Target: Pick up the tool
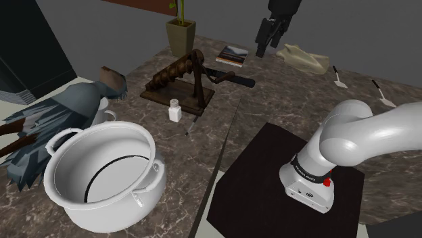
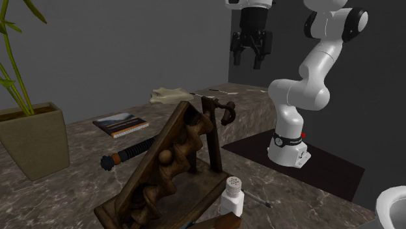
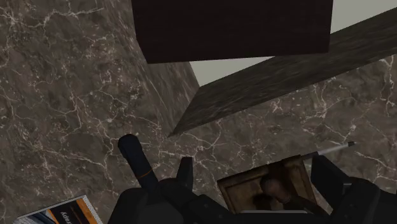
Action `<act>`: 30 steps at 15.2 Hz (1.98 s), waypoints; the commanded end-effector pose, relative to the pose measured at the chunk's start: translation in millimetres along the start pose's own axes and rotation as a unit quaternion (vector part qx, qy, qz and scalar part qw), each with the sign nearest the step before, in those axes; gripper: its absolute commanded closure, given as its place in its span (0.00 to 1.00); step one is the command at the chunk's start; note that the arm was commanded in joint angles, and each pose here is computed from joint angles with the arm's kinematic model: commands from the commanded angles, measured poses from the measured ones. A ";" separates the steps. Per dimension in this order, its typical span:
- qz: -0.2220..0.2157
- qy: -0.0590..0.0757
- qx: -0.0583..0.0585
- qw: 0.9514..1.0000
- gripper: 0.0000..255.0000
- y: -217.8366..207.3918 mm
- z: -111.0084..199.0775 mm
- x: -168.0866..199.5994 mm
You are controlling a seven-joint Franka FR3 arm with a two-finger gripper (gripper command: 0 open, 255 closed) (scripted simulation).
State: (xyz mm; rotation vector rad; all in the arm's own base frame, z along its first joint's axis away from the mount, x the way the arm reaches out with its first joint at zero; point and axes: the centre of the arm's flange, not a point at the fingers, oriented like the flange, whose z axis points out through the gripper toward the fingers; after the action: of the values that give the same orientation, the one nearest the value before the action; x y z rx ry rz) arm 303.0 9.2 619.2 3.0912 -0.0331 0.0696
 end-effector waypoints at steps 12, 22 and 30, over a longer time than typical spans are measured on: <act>-0.059 -0.007 0.002 0.998 0.00 66.1 90.2 95.1; -0.112 -0.014 0.003 0.994 0.00 115.9 173.6 186.6; -0.155 -0.019 0.004 0.988 0.00 148.4 241.3 262.5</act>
State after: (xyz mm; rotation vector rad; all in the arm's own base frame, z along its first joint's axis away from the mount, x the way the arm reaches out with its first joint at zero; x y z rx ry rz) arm 561.3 -150.0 405.7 3.0654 0.4261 0.0002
